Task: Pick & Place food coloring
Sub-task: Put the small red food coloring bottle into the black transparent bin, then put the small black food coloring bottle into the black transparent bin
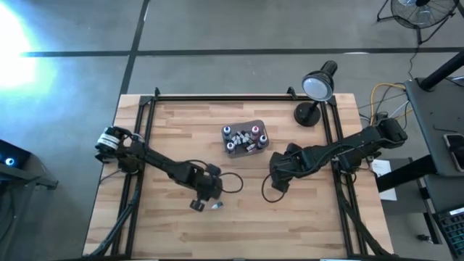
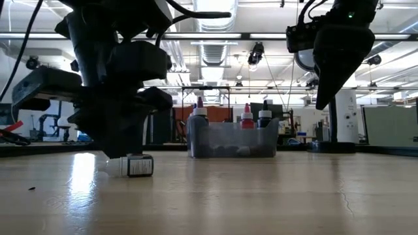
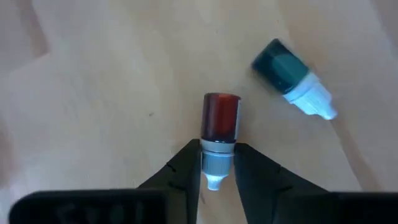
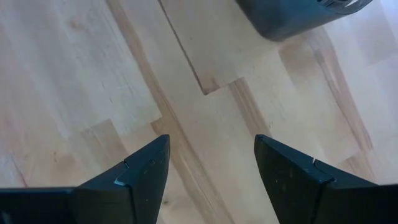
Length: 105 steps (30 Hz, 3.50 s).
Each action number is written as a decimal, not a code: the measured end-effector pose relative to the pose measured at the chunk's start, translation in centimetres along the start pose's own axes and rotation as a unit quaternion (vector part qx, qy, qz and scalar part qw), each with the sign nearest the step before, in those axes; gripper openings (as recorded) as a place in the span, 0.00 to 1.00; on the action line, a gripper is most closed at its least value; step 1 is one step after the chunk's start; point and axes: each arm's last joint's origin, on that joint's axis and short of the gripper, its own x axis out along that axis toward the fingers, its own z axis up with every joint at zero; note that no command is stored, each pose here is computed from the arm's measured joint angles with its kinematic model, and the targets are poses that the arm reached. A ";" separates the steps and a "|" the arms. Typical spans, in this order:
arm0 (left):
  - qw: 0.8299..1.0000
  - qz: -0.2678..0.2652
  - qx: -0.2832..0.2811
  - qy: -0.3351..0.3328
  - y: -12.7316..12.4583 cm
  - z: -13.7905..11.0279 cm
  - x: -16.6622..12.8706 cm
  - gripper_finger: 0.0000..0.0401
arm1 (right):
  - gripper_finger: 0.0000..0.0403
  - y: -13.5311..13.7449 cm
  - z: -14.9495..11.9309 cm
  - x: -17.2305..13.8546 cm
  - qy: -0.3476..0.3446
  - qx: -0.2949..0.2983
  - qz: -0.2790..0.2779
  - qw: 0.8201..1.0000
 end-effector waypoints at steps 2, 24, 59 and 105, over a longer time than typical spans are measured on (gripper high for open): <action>1.000 0.016 -0.015 0.011 0.1 0.1 -0.2 0.15 | 0.57 0.0 0.0 0.0 -0.001 0.000 -0.001 1.000; 0.893 0.319 -0.303 -0.090 17.5 4.6 -11.2 0.11 | 0.57 -0.6 -0.4 -0.1 0.000 -0.002 -0.050 0.999; 0.926 0.029 -0.369 -0.076 -7.2 4.3 -5.1 0.38 | 0.57 -0.5 0.1 0.5 -0.026 -0.029 -0.046 0.998; 0.915 0.215 -0.339 -0.034 1.4 4.3 -1.5 0.06 | 0.57 -1.1 -0.1 0.1 -0.035 0.013 -0.055 0.998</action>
